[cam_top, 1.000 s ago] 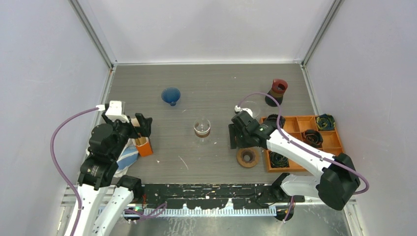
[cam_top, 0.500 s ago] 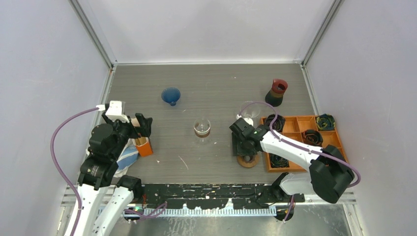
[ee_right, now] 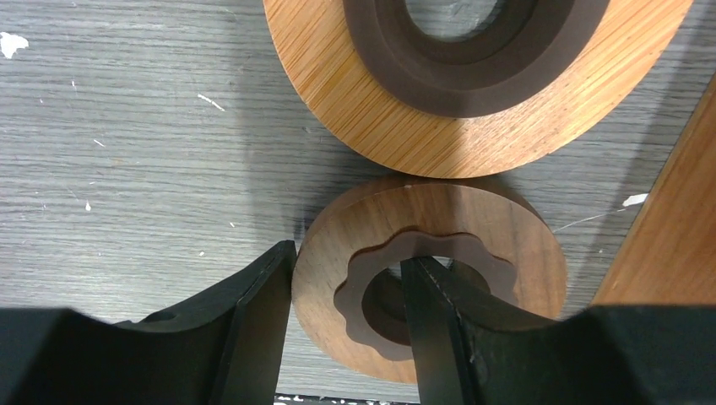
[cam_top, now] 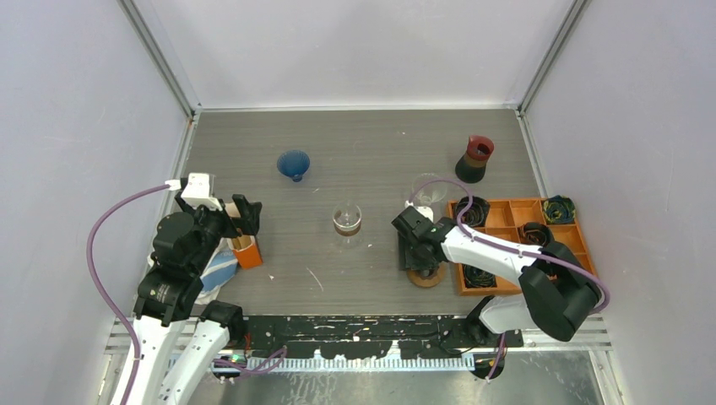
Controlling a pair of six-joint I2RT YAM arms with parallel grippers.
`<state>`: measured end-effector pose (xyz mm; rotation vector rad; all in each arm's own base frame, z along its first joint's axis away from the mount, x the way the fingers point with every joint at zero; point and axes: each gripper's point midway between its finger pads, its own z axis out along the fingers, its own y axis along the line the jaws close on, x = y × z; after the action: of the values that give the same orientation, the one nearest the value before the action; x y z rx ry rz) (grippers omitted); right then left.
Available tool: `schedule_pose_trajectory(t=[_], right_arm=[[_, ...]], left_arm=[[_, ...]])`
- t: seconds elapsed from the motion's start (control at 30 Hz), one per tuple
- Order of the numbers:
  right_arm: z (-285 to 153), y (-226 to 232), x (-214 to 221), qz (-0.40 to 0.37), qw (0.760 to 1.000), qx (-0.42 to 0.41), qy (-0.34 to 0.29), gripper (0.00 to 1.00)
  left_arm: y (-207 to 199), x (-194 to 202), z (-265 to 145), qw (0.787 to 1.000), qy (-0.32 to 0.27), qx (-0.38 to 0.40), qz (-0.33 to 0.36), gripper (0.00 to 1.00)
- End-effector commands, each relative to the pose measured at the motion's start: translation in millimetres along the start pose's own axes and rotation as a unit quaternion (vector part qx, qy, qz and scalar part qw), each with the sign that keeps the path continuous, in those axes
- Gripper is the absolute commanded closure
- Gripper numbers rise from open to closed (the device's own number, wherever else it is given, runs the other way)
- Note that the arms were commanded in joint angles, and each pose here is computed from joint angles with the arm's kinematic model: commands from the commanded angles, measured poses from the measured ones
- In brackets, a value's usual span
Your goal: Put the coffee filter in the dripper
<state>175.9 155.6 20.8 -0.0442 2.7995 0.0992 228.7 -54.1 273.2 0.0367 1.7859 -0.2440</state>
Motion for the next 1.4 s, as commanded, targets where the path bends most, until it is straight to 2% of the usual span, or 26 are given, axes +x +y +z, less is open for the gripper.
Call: schedule_pose_trajectory(t=[0.0,0.27,0.4,0.8,1.03,1.37], right_arm=[[2,5,-9,0.006,1.000,-0.003,-0.021,0.47],[-12,13,-12,-0.008,1.000,-0.008,-0.029,0.64],[-28,13,-22,-0.015,0.999,0.004,-0.052,0.68],[-94,37,-66,-0.056,0.993,-0.032,-0.100,0.74],[-123,53,-95,-0.109,0.986,-0.041,-0.116,0.75],[-147,109,-127,-0.194,0.965,-0.107,-0.138,0.77]], left_arm=[[-6,-23,-6,0.999,-0.034,0.013,0.003,0.01],[-6,-23,-5,0.999,-0.032,0.013,0.003,0.01],[-6,-23,-5,0.999,-0.033,0.013,0.004,0.01],[-6,-25,-7,0.999,-0.037,0.014,0.004,0.01],[-6,-25,-9,0.999,-0.041,0.014,0.004,0.01],[-5,-26,-11,0.999,-0.044,0.011,0.004,0.01]])
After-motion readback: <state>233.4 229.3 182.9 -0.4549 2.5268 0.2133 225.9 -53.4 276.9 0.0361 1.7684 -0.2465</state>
